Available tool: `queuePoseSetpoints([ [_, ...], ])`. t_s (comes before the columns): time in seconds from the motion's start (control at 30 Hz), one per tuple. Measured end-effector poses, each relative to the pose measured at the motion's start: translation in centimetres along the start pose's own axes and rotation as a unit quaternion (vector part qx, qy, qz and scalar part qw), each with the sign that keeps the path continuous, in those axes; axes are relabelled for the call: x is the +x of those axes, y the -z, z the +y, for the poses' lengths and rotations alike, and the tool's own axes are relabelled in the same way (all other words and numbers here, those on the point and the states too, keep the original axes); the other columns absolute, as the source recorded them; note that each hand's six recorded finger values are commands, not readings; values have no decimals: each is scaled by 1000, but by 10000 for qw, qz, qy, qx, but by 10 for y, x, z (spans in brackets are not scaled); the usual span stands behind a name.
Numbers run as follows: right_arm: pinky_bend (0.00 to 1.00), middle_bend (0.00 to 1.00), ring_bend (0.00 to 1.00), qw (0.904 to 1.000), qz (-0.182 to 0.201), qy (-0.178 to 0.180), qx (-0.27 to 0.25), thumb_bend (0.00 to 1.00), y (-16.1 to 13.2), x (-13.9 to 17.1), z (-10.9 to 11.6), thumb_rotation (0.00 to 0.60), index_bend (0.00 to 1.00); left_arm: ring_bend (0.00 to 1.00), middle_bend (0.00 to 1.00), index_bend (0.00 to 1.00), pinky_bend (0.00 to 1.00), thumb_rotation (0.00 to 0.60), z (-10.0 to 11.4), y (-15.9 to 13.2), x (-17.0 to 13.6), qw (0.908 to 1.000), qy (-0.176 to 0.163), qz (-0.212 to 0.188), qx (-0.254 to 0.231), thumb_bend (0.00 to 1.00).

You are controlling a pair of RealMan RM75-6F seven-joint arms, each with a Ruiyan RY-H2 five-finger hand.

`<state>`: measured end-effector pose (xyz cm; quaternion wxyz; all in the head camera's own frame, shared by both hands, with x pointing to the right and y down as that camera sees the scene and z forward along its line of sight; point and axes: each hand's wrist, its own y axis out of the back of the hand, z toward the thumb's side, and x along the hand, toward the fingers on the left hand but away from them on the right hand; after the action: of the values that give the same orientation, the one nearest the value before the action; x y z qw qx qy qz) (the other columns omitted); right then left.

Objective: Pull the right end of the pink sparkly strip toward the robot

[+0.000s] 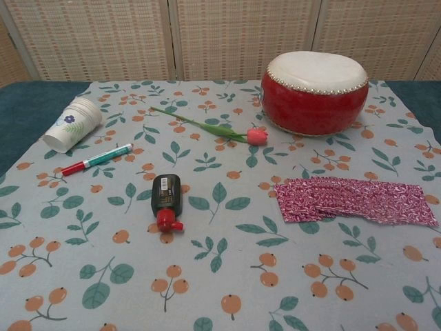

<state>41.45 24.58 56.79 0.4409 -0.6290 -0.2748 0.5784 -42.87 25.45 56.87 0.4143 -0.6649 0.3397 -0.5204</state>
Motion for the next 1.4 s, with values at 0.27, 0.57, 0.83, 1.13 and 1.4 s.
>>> queuePoseSetpoints([
  [0.27,135,2,0,9998,24,-196,7,222,-2,-3,-4,600,0,189,147,193,418,600,3,-1,-1,9999,-137,6,47,328],
  [0.57,643,609,700,9992,190,-284,228,754,-8,-18,-20,600,0,190,148,205,419,600,-1,0,0,10000,-46,12,36,329],
  [0.83,717,715,826,9931,303,-1075,351,950,-13,-28,-60,600,0,189,156,222,424,600,2,-3,-2,9999,-82,-49,33,328],
  [1.13,718,719,830,9781,295,-1992,537,974,-21,-42,-98,600,0,190,164,231,426,600,3,1,-3,10000,-78,37,-6,330],
  [1.4,718,719,830,9774,405,-1993,572,978,-37,-53,-103,600,0,190,167,234,426,600,3,1,-3,10000,-54,20,12,329],
])
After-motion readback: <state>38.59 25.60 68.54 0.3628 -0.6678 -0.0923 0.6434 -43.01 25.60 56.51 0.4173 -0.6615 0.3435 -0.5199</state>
